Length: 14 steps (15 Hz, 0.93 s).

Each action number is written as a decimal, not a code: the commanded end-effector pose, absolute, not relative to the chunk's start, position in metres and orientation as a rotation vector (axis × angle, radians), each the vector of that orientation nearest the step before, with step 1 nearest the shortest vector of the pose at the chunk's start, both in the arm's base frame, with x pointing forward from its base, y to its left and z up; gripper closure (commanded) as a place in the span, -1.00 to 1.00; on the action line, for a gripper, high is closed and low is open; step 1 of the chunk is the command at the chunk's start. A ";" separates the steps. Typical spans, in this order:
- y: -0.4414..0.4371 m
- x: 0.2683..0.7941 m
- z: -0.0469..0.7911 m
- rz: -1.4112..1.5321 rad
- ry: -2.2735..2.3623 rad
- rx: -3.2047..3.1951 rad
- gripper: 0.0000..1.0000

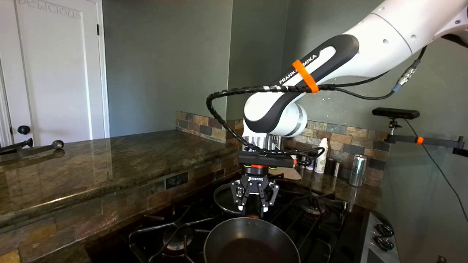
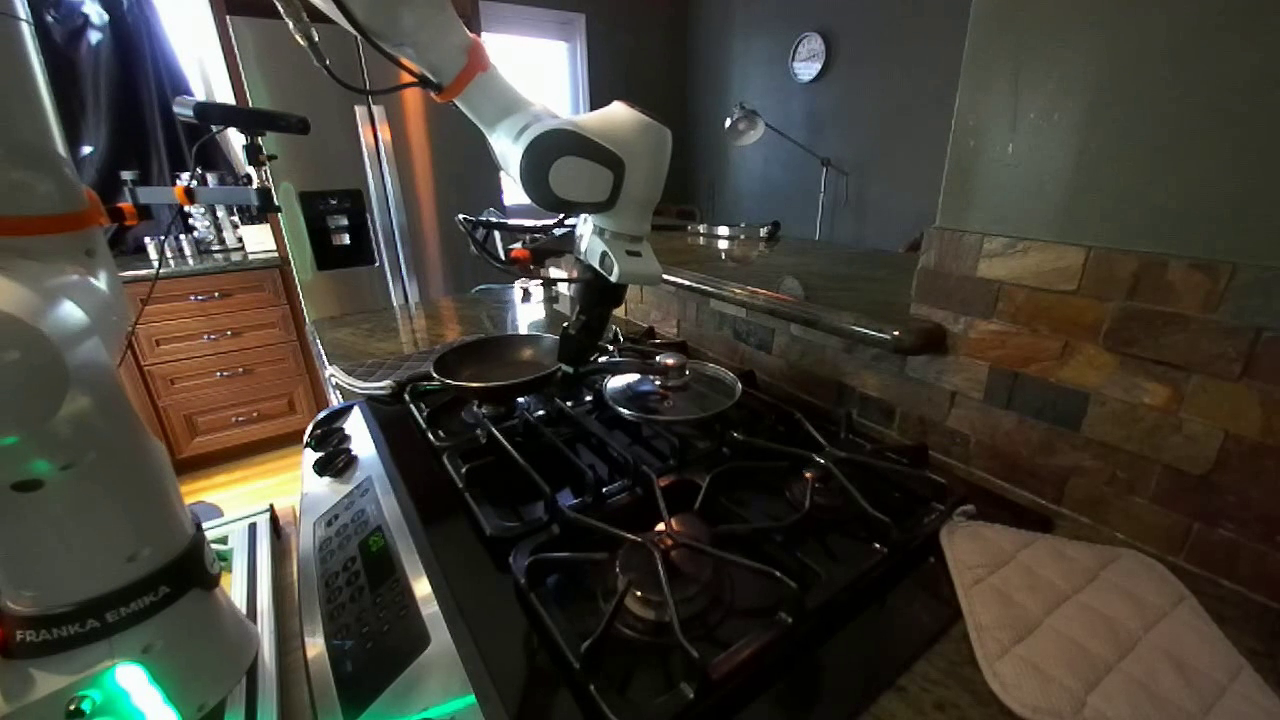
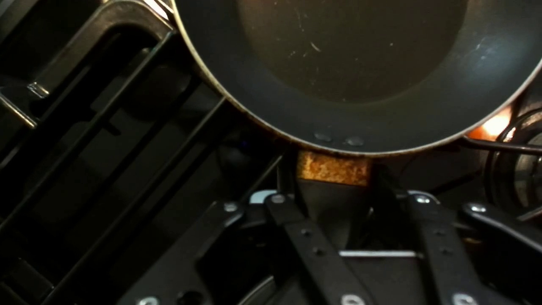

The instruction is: Slide the pan to the bottom left stove plate and put the glass lid on the pan

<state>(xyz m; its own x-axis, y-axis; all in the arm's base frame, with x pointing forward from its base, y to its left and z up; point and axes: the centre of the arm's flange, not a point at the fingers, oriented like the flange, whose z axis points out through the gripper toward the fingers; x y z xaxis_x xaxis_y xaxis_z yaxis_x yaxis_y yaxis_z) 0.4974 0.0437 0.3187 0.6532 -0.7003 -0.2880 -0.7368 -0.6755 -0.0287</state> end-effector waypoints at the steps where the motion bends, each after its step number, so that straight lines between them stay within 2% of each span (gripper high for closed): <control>1: 0.053 0.493 0.321 0.366 1.168 -2.748 0.53; 14: 0.077 0.504 0.327 0.317 1.044 -2.861 0.53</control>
